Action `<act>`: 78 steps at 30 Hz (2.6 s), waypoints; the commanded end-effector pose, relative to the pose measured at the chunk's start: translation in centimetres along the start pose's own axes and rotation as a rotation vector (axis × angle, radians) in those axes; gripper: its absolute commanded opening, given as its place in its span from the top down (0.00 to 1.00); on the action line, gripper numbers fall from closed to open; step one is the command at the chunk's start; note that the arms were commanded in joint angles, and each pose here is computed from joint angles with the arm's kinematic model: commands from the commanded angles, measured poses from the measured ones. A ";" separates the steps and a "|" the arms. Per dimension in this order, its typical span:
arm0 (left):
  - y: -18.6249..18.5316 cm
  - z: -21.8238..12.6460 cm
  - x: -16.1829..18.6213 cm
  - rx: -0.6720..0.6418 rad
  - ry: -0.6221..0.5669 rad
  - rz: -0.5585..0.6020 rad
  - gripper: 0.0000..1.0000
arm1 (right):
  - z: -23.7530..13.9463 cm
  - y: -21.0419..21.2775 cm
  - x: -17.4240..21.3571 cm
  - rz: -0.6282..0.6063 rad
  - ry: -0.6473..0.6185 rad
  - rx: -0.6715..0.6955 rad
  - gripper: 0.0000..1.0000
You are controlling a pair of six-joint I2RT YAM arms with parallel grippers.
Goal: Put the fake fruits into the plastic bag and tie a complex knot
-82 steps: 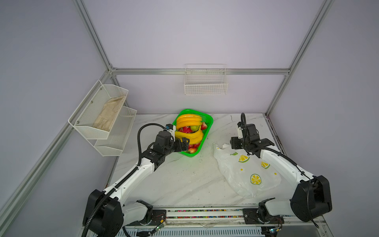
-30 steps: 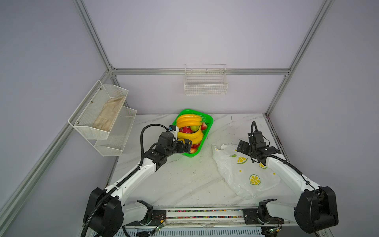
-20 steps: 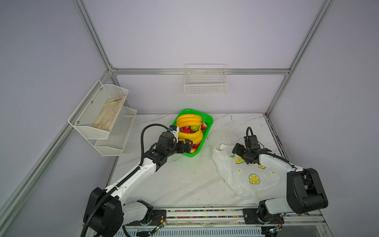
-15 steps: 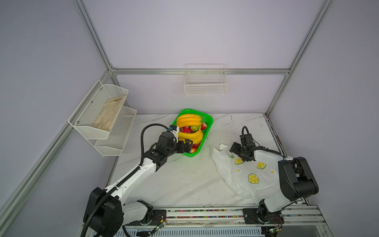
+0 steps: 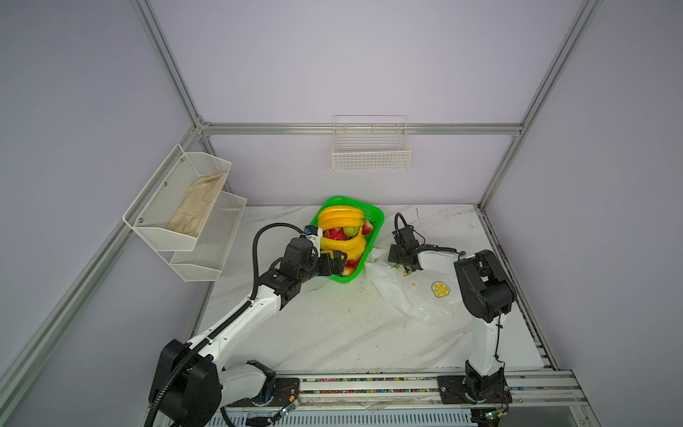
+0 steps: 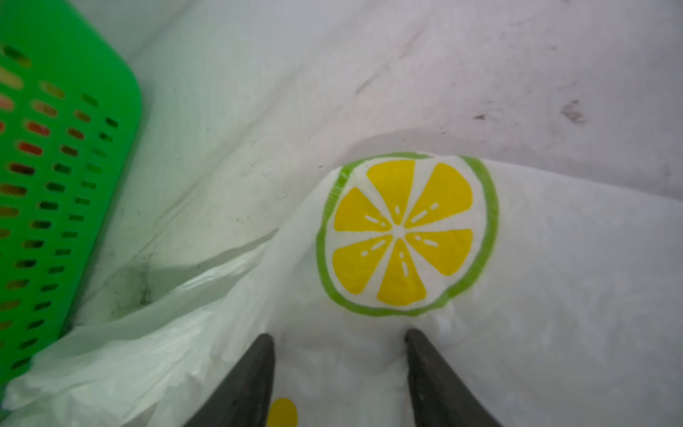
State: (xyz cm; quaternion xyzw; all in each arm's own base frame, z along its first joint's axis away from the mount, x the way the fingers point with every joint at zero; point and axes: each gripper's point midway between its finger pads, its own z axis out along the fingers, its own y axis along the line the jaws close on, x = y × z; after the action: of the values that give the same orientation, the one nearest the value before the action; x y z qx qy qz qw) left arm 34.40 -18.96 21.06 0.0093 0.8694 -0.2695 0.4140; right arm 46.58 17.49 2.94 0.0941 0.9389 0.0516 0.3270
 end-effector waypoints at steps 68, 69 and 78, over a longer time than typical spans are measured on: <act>-11.6 -4.0 -10.0 0.512 -0.397 0.068 0.19 | -31.3 7.2 -3.6 -0.275 -0.116 -1.345 1.00; -11.4 -4.0 -10.1 0.501 -0.397 0.072 0.22 | -31.3 7.2 -3.6 -0.277 -0.112 -1.348 1.00; -11.6 -4.4 -10.8 0.494 -0.409 0.103 0.75 | -30.8 7.2 -3.3 -0.293 -0.094 -1.343 1.00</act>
State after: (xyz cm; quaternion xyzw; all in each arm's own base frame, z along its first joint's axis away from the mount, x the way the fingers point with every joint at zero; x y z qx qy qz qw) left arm 35.63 -24.84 31.00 0.0804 0.7188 -0.4451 0.5280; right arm 30.92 22.69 29.13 -0.2361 0.7014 0.5728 0.3525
